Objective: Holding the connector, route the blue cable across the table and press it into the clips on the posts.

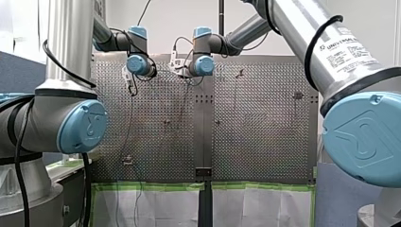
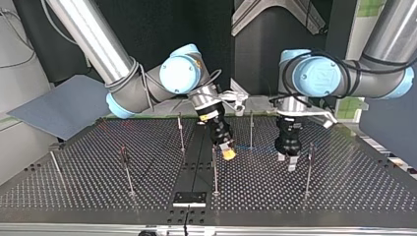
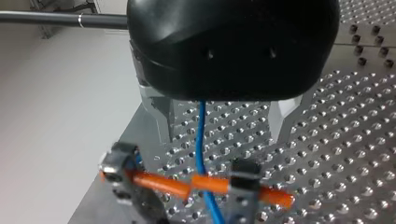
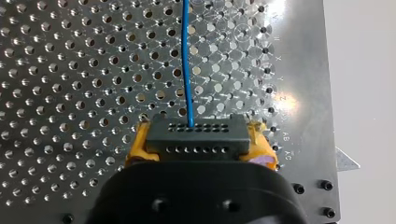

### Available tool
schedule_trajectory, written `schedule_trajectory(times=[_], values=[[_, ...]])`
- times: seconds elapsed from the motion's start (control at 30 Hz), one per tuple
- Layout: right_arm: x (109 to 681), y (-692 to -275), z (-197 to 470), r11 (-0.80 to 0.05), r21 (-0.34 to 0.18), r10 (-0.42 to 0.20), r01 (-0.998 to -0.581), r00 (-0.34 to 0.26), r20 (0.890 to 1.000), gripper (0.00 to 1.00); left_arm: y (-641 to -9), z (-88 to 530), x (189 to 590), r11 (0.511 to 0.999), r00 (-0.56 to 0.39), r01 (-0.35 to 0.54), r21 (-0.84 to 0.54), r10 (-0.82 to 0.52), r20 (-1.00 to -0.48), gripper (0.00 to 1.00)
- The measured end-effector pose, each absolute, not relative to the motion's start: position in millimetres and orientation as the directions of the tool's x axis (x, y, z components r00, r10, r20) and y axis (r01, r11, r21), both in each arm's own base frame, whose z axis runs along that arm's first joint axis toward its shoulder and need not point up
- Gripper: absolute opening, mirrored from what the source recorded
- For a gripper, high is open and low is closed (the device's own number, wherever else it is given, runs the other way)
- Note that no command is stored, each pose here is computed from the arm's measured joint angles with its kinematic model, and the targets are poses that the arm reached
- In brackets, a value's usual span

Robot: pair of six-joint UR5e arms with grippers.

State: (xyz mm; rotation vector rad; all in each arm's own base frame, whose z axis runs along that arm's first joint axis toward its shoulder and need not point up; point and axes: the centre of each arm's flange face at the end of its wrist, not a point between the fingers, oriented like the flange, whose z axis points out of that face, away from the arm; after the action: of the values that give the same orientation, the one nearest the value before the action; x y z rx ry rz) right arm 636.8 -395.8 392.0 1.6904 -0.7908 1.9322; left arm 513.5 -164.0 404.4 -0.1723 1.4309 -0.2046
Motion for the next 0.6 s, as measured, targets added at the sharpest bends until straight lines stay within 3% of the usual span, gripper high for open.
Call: schedule_trajectory(times=[0.23, 0.27, 0.3, 0.37, 0.43, 0.47, 0.5, 0.57, 0.6], values=[[636.9, -395.5, 392.0, -0.735, -0.125, -0.036, -0.667, -0.146, 0.989, 0.0, -164.0, 404.8, 515.4, 0.97, 0.133, 0.04, -0.24, -0.243, -0.961, 0.99], [636.9, -395.5, 392.0, -0.735, -0.125, -0.036, -0.667, -0.146, 0.989, 0.0, -163.9, 404.7, 515.4, 0.97, 0.133, 0.04, -0.241, -0.244, -0.961, 0.88], [636.9, -395.5, 392.0, -0.735, -0.125, -0.036, -0.666, -0.146, 0.989, 0.0, -163.9, 404.7, 515.4, 0.969, 0.132, 0.04, -0.242, -0.245, -0.96, 0.88], [636.9, -395.6, 392.0, -0.735, -0.125, -0.036, -0.666, -0.146, 0.989, 0.0, -163.9, 404.8, 515.5, 0.968, 0.133, 0.04, -0.247, -0.25, -0.959, 0.65], [636.9, -395.5, 392.0, -0.735, -0.125, -0.036, -0.666, -0.146, 0.989, 0.0, -163.7, 404.7, 515.5, 0.967, 0.133, 0.04, -0.252, -0.255, -0.958, 0.6], [636.9, -395.5, 391.9, -0.735, -0.125, -0.036, -0.666, -0.146, 0.989, 0.0, -163.5, 404.4, 515.4, 0.966, 0.132, 0.037, -0.254, -0.257, -0.957, 0.35], [636.9, -395.5, 392.0, -0.735, -0.125, -0.036, -0.666, -0.146, 0.989, 0.0, -163.2, 404.3, 515.4, 0.966, 0.132, 0.035, -0.256, -0.259, -0.957, 0.35], [636.9, -395.4, 391.9, -0.735, -0.125, -0.036, -0.666, -0.145, 0.989, 0.0, -162.2, 403.9, 515.2, 0.966, 0.131, 0.025, -0.259, -0.26, -0.957, 0.11], [636.9, -395.5, 391.8, -0.735, -0.125, -0.037, -0.666, -0.145, 0.989, 0.0, -161.7, 403.7, 515.0, 0.965, 0.13, 0.02, -0.26, -0.26, -0.957, 0.11]])
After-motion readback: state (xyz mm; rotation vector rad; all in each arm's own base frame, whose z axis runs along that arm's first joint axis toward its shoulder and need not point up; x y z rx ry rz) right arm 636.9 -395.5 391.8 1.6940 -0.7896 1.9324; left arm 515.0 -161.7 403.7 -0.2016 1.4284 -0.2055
